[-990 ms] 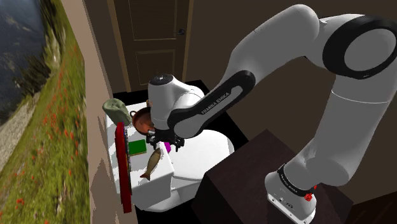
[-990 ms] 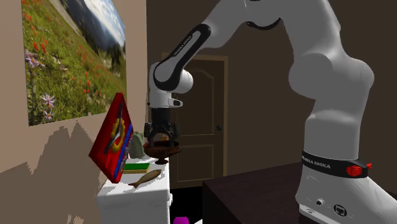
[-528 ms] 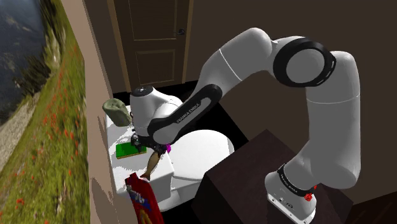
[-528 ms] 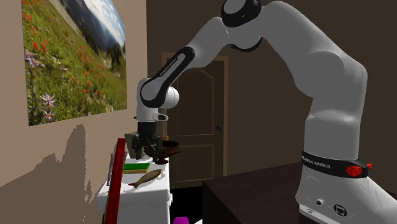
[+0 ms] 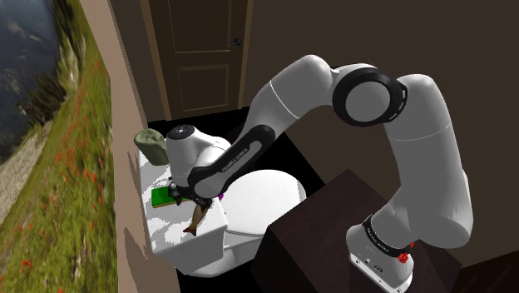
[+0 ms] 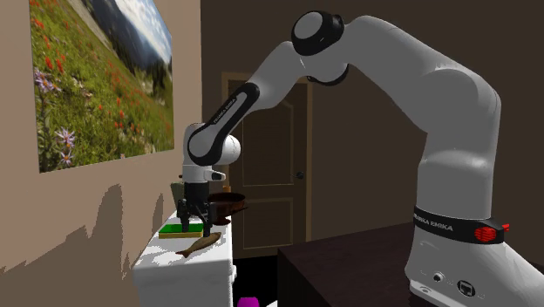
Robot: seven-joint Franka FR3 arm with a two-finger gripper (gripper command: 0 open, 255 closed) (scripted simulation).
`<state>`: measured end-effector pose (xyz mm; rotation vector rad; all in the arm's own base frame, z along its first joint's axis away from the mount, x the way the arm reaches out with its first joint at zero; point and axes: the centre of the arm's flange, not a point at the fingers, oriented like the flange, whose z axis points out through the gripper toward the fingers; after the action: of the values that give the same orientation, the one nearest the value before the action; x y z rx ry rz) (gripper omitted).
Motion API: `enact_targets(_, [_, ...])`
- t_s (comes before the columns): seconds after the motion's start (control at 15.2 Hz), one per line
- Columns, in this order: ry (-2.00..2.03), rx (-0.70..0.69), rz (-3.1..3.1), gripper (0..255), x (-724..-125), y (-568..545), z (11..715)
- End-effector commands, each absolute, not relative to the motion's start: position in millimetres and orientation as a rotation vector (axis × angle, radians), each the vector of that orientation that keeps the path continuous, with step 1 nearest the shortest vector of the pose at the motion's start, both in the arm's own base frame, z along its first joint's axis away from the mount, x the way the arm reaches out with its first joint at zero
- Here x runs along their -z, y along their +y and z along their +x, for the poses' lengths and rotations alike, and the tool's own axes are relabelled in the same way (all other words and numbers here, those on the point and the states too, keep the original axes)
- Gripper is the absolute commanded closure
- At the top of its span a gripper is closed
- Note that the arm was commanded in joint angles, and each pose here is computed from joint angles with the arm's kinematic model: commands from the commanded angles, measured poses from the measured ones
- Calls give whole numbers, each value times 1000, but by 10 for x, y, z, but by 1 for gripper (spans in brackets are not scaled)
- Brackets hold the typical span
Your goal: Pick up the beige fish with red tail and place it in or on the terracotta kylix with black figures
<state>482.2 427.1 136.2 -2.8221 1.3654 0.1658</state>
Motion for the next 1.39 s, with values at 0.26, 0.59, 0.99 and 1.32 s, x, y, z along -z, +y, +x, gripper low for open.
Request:
enact_targets(0.26, [1365,-166,-2822,0,-1290,4276,4819])
enact_targets(0.59, [1365,-166,-2822,255,-1290,4276,4819])
enact_targets(0.99, [1365,-166,-2822,255,-1308,4280,4822])
enact_targets(1.32, [1224,-200,-2899,0,-1387,4210,4903])
